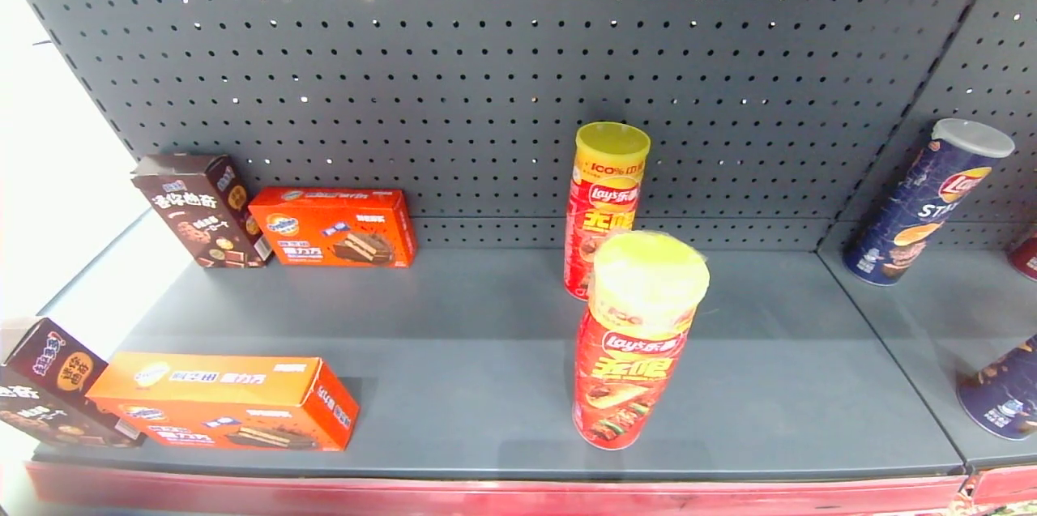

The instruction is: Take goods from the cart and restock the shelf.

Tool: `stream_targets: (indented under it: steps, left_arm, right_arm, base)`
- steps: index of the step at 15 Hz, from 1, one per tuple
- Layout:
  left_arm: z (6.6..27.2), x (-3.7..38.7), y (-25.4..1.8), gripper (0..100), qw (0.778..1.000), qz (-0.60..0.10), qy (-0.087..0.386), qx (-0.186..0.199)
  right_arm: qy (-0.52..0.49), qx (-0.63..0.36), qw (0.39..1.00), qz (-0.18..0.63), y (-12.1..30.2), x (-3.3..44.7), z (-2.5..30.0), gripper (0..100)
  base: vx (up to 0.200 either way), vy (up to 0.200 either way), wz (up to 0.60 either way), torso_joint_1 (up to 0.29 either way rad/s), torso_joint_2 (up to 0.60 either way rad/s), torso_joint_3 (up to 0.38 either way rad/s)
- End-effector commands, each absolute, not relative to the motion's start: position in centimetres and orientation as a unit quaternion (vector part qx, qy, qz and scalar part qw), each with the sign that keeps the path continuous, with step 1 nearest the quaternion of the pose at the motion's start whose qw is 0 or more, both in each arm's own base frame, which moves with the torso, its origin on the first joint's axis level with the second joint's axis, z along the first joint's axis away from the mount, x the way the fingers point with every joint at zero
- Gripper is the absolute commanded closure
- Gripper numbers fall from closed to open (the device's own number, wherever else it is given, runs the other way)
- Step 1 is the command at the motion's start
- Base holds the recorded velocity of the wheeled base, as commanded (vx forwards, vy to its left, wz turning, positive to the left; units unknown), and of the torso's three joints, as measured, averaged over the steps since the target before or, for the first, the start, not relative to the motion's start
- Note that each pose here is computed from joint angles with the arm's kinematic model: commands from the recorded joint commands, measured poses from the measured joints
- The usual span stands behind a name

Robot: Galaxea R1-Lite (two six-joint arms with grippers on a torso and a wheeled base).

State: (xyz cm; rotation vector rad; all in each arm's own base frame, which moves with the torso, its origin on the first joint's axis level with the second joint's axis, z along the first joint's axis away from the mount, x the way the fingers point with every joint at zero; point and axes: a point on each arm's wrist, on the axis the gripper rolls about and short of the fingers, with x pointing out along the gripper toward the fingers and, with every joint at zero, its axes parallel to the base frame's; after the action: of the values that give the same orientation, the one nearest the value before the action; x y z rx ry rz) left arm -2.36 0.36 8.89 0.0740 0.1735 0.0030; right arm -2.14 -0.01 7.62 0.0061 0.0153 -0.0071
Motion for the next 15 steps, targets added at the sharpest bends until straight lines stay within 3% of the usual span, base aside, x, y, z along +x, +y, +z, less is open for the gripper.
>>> stream_targets:
  steps: [1, 3, 5, 8, 11, 15]
  left_arm:
    - [8.6, -2.0, 0.2, 0, 0.996, -0.03, 0.075, 0.036]
    - [7.9, -1.5, -0.2, 0, 0.993, -0.104, 0.039, 0.048]
    - [7.7, -1.5, -0.1, 0, 0.994, -0.086, 0.048, 0.048]
    - [7.7, -1.7, -0.2, 0, 0.999, 0.001, 0.04, 0.027]
    - [7.5, -2.2, -0.2, 0, 0.998, -0.044, 0.007, 0.033]
    - [7.5, -2.3, -0.2, 0, 0.999, -0.035, 0.002, 0.02]
  right_arm:
    - [0.005, 0.003, 1.0, -0.004, 0.0, -2.2, 7.6, 0]
    - [0.006, 0.003, 1.0, -0.004, 0.0, -2.2, 7.6, 0]
    - [0.005, 0.004, 1.0, -0.004, 0.0, -2.2, 7.6, 0]
    - [0.005, 0.003, 1.0, -0.004, 0.0, -2.2, 7.6, 0]
    - [0.006, 0.003, 1.0, -0.004, 0.0, -2.2, 7.6, 0]
    - [0.005, 0.003, 1.0, -0.004, 0.0, -2.2, 7.6, 0]
  base:
    - [0.0, 0.0, 0.0, 0.0, 0.0, 0.0]
    - [0.0, 0.0, 0.0, 0.0, 0.0, 0.0]
    - [0.0, 0.0, 0.0, 0.0, 0.0, 0.0]
    - [0.0, 0.0, 0.0, 0.0, 0.0, 0.0]
    - [0.0, 0.0, 0.0, 0.0, 0.0, 0.0]
    - [0.0, 0.0, 0.0, 0.0, 0.0, 0.0]
